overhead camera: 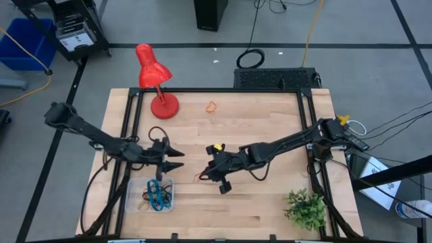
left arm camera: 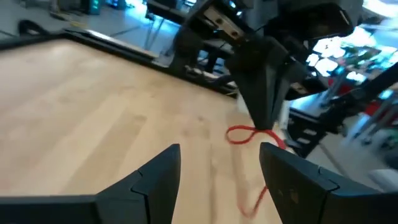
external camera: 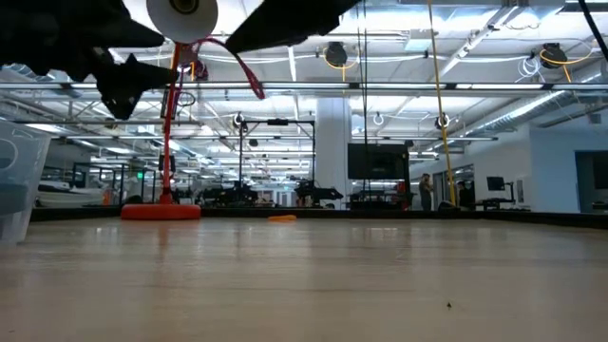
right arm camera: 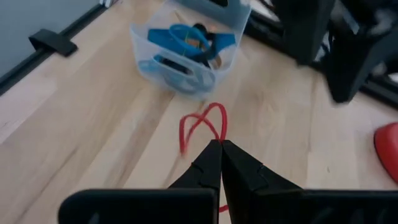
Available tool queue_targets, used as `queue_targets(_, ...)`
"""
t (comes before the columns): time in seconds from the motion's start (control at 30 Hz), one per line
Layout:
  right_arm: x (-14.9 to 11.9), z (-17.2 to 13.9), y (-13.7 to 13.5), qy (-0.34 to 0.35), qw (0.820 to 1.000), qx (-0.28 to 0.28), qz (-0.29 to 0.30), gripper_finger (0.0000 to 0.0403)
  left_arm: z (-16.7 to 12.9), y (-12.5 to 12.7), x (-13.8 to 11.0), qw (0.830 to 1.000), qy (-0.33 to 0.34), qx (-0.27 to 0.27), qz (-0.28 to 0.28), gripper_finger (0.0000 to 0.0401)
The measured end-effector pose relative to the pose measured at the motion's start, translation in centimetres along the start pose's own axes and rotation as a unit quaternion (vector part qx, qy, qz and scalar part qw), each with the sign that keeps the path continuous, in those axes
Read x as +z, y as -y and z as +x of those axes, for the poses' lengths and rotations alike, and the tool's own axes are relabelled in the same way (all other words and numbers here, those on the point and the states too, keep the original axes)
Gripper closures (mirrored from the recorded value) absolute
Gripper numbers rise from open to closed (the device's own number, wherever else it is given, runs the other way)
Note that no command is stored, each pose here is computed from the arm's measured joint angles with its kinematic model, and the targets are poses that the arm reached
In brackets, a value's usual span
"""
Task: Pick and place rubber bands into bin
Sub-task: Put the red rubber band into the transparent bin
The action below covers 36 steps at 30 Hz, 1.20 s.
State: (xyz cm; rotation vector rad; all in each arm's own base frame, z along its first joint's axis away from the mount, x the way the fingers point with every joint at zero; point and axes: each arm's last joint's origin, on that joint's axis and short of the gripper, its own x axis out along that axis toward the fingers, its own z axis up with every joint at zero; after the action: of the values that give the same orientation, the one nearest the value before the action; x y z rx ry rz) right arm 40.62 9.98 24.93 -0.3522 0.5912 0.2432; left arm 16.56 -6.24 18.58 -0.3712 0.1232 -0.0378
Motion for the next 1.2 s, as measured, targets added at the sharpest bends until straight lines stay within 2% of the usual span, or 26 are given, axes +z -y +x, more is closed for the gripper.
queue_targets(0.2, 0.3, 0.0, -0.1, 0.013, 1.0, -0.002, -0.011, 0.0403, 1.8, 0.4, -0.6, 0.997, 0.009, -0.069, -0.016, 0.0176)
queue_targets(0.47, 0.3, 0.0, -0.1, 0.013, 1.0, -0.002, -0.011, 0.0403, 4.6, 0.3, -1.2, 0.998, -0.024, -0.056, -0.015, 0.0176)
queue_targets(0.87, 0.1, 0.0, -0.2, 0.002, 1.0, 0.003, -0.012, 0.0403, 8.2, 1.8, 0.1, 0.988, -0.054, -0.142, 0.002, 0.0176)
queue_targets(1.2, 0.0, 0.0, -0.1, -0.003, 1.0, 0.0, -0.014, 0.0403, 8.7, 1.7, -0.6, 0.986, -0.12, -0.118, -0.016, 0.0176)
